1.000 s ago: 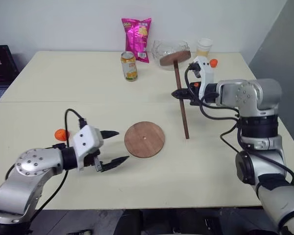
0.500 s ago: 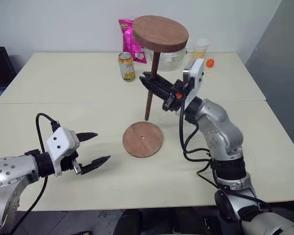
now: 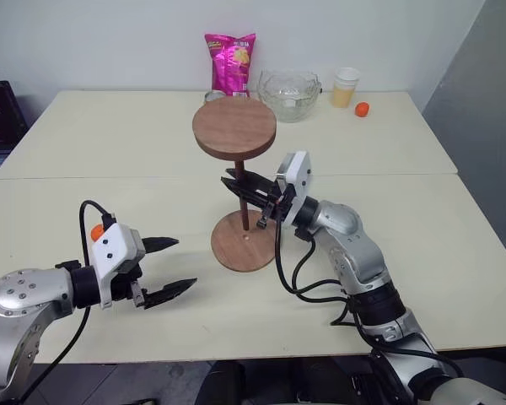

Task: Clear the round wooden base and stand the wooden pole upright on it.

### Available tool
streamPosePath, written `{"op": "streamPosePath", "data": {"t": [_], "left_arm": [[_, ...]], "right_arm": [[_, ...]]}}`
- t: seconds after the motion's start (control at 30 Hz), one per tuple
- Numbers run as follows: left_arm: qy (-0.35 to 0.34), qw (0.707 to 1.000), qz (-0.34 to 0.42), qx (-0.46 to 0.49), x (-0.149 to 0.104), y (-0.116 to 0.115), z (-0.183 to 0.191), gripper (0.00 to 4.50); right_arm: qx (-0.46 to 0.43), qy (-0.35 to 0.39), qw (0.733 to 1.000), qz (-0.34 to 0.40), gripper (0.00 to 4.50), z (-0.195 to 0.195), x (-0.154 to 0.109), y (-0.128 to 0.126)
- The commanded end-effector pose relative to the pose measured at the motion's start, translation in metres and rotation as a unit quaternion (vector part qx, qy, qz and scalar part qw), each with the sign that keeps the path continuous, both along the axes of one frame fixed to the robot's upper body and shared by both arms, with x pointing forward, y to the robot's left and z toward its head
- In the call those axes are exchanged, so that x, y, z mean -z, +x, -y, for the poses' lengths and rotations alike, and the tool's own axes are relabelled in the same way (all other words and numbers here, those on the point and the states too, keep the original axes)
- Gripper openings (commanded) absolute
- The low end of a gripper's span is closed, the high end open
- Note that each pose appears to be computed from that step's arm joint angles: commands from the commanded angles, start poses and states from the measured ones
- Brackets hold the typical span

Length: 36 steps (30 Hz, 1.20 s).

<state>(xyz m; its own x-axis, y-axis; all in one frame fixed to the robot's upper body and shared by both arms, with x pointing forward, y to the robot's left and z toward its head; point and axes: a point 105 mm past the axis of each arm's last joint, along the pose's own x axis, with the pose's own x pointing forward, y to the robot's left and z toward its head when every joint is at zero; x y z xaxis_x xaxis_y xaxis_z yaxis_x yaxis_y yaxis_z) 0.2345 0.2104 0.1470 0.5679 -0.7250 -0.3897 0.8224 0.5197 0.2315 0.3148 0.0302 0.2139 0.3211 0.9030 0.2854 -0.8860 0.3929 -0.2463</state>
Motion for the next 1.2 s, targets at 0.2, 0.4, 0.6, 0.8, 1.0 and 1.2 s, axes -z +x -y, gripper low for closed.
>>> {"op": "streamPosePath", "data": {"t": [0.2, 0.4, 0.6, 0.8, 1.0, 1.2], "left_arm": [[0.012, 1.0, 0.025, 0.013, -0.008, 0.002, 0.006, 4.5], [0.014, 0.999, 0.027, 0.009, -0.006, 0.003, 0.006, 4.5], [0.014, 0.999, 0.029, 0.008, -0.005, 0.004, 0.006, 4.5], [0.016, 0.999, 0.029, 0.008, -0.005, 0.005, 0.006, 4.5], [0.017, 0.999, 0.028, 0.009, -0.004, 0.004, 0.006, 4.5], [0.018, 0.999, 0.029, 0.008, -0.003, 0.005, 0.005, 4.5]], "right_arm": [[-0.004, -0.017, 1.0, 0.003, 0.26, -0.003, 0.005, -0.002], [0.002, -0.023, 1.0, 0.0, 0.26, -0.005, 0.011, 0.002], [-0.001, -0.022, 1.0, 0.001, 0.26, -0.008, 0.012, -0.001], [-0.009, -0.028, 1.0, 0.001, 0.26, -0.012, 0.017, -0.005], [-0.009, -0.029, 1.0, -0.001, 0.26, -0.012, 0.019, -0.006], [-0.002, -0.046, 0.999, -0.021, 0.26, -0.011, 0.028, -0.003]]}}
